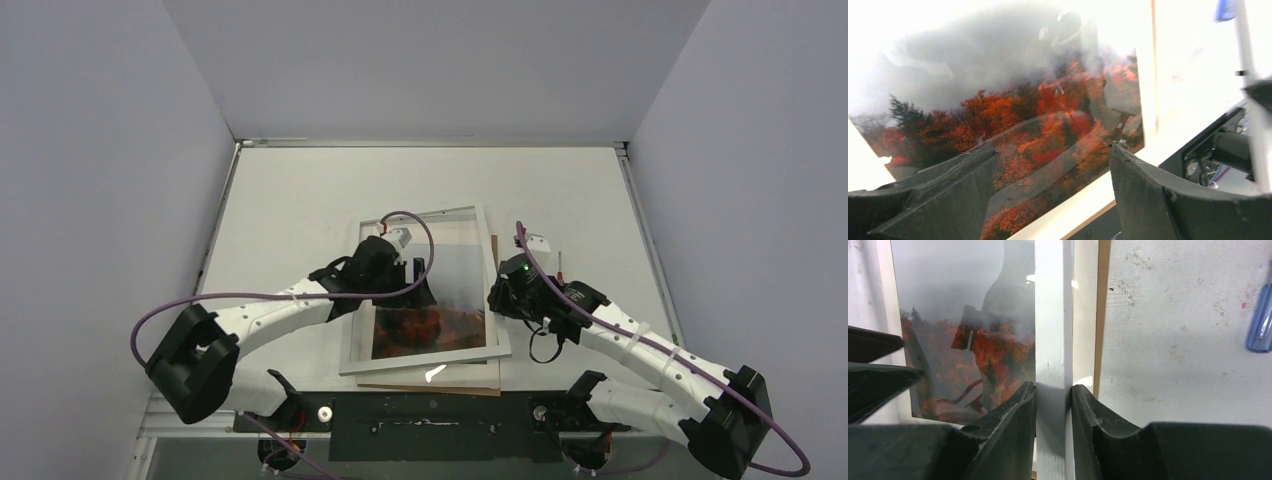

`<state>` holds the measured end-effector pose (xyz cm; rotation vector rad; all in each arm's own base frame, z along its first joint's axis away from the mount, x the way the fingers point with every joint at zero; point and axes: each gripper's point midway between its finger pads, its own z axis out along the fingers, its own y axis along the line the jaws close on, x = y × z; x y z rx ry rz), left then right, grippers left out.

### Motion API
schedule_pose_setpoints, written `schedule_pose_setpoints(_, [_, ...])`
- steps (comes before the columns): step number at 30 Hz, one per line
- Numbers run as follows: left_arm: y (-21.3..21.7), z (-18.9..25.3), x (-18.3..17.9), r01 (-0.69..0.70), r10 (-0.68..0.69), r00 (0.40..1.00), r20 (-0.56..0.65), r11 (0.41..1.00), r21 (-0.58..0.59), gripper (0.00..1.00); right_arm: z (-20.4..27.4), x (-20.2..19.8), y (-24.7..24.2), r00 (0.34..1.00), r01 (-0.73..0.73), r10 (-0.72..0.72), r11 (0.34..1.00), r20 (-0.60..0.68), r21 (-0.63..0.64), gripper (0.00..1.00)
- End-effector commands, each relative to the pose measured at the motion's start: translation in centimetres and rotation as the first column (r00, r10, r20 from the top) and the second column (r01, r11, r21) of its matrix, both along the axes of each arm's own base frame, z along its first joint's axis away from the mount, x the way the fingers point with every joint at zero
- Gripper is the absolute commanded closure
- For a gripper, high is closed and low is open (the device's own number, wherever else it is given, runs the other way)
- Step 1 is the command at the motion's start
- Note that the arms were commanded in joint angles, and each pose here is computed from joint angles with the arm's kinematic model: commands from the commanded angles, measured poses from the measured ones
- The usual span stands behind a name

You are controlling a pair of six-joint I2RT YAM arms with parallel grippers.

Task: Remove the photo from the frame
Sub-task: Remove the photo frame item from the photo frame.

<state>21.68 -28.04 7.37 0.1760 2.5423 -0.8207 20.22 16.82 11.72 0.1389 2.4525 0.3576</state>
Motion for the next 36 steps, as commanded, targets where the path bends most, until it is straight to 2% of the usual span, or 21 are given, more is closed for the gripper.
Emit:
schedule_pose_setpoints(1, [1.1,6.9,2.7,-0.064,0.071,0.980,0.185,0.997,-0.040,0.18,3.8,2.2,2.7,0.991,0.019,-0.033,0.994,0.133,0.105,1.00])
schedule_pose_setpoints(6, [6.0,8.8,3.2,-0.209,0.207,0.953,0.220,0.978,-0.016,0.14,3.6,2.1,6.1,0.986,-0.001,-0.012,0.997,0.168,0.078,1.00])
schedule_pose_setpoints(10, [10.2,9.8,2.9,-0.326,0.326,0.917,0.228,0.944,-0.037,0.13,2.7,2.1,9.4,0.981,0.039,-0.059,0.993,0.185,0.111,1.00])
schedule_pose_setpoints(13, [12.6,10.3,1.9,-0.375,0.376,0.894,0.245,0.926,-0.051,0.11,2.3,2.3,12.0,0.975,0.053,-0.082,0.988,0.206,0.142,1.00])
schedule_pose_setpoints(16, [14.0,10.0,0.8,-0.399,0.397,0.885,0.242,0.916,-0.044,0.09,1.1,2.3,14.3,0.973,0.060,-0.085,0.991,0.214,0.121,1.00])
schedule_pose_setpoints(24, [15.2,6.4,-1.2,-0.419,0.411,0.895,0.173,0.908,0.014,0.08,-1.9,2.2,18.2,0.980,0.036,-0.053,0.995,0.194,0.093,1.00])
schedule_pose_setpoints(36, [14.2,3.9,-1.8,-0.395,0.393,0.914,0.104,0.919,0.002,0.08,-4.0,1.5,17.0,0.982,0.073,-0.085,0.994,0.168,0.081,1.00])
